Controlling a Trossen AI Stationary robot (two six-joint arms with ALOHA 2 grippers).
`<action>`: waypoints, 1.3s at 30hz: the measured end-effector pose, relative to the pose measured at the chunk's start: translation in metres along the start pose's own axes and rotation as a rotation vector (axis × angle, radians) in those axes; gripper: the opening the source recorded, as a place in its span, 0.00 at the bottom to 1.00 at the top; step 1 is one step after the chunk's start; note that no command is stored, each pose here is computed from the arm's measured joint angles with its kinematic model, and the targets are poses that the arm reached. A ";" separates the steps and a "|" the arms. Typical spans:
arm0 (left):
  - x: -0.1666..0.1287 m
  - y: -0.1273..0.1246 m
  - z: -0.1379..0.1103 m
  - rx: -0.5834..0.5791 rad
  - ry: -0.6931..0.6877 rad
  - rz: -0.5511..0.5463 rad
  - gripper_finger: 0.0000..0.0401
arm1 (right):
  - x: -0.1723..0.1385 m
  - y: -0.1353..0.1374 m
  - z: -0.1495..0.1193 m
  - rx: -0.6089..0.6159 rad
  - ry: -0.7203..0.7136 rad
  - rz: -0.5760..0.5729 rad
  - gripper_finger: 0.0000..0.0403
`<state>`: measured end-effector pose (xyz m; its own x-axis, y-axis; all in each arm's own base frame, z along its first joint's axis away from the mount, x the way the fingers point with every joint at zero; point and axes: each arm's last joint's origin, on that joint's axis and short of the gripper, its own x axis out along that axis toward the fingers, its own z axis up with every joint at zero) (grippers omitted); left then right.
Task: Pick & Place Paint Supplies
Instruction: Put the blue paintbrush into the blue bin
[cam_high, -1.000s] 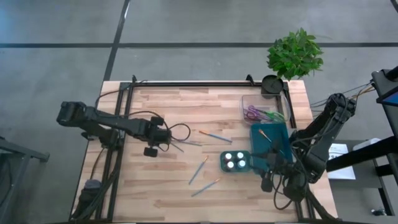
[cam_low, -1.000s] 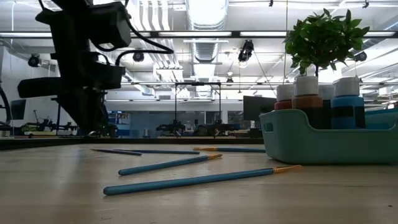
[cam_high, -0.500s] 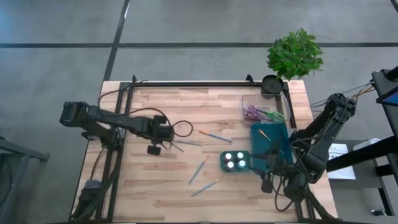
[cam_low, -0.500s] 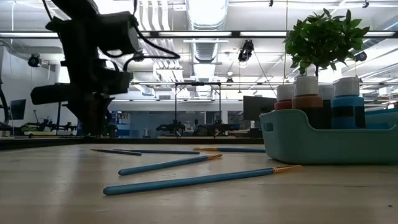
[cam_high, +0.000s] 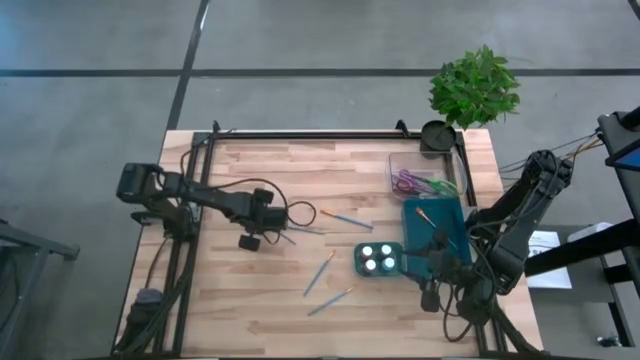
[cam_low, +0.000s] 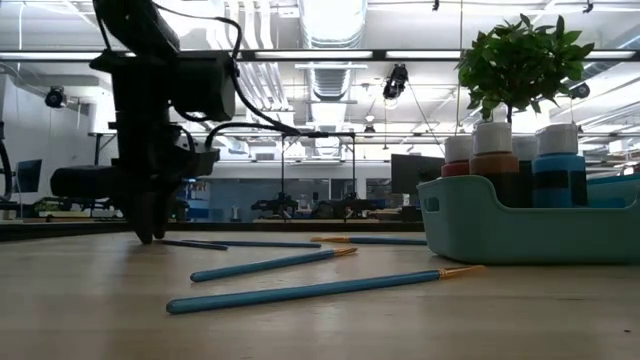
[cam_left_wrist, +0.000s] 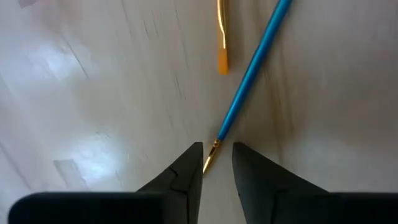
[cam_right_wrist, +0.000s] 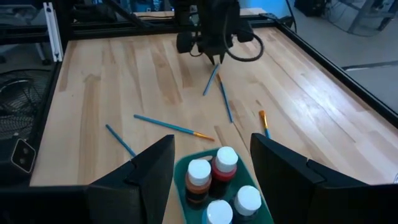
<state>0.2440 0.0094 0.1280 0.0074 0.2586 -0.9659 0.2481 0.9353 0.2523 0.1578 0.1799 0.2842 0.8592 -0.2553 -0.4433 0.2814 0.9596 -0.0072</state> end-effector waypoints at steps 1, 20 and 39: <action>0.000 0.002 0.000 -0.002 -0.005 -0.016 0.24 | 0.000 0.000 0.000 -0.001 0.000 0.000 0.52; 0.008 0.032 -0.010 -0.180 -0.077 -0.321 0.22 | 0.000 0.001 0.000 -0.014 0.013 0.013 0.52; -0.005 0.023 0.003 -0.212 -0.117 -0.367 0.00 | -0.001 0.003 0.001 -0.011 0.003 0.030 0.52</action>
<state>0.2520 0.0284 0.1387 0.0682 -0.1177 -0.9907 0.0504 0.9922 -0.1145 0.1582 0.1828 0.2854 0.8657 -0.2263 -0.4464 0.2511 0.9680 -0.0038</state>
